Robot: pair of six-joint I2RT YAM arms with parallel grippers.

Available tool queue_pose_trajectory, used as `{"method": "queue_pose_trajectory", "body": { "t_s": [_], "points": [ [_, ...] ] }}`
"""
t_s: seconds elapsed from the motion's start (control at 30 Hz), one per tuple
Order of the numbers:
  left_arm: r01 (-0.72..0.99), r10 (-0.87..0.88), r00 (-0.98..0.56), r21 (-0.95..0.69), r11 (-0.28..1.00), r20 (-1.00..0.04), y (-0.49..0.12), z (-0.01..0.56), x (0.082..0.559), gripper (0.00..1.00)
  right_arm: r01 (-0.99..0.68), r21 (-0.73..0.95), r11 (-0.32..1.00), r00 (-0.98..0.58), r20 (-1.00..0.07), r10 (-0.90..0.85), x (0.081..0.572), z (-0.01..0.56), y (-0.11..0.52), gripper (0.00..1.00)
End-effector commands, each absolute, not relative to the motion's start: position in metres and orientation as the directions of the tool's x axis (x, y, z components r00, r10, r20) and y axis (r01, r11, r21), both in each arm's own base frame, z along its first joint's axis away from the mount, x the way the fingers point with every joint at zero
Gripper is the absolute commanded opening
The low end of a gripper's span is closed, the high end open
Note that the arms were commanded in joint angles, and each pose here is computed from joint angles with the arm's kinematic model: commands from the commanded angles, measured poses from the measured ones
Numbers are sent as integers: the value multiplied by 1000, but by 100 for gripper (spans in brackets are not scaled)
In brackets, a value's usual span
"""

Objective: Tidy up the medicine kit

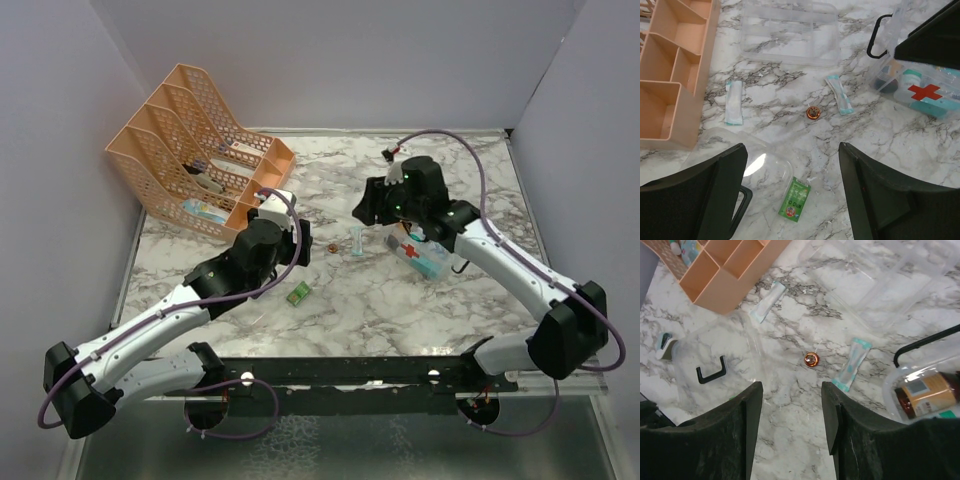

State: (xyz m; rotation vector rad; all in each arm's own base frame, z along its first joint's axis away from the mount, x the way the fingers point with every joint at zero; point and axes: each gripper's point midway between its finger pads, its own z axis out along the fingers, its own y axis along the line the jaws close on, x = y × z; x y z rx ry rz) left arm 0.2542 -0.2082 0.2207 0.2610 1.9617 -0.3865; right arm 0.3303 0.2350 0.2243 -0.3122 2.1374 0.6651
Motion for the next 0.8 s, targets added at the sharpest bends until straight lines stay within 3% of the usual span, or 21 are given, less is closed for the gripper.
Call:
{"method": "queue_pose_trajectory", "body": {
  "t_s": [0.0, 0.4, 0.77],
  "points": [
    [293, -16, -345, -124, 948, -938, -192, 250, 261, 77, -361, 346, 866, -587, -806, 78, 367, 213, 261, 52],
    [256, 9, -322, -78, 964, -947, -180, 252, 265, 77, -202, 217, 955, -634, -772, 41, 464, 137, 292, 53],
    [259, 41, -354, -56, 964, -934, -186, 236, 270, 78, -105, 57, 993, -688, -725, -31, 472, 90, 291, 50]
  ]
}}
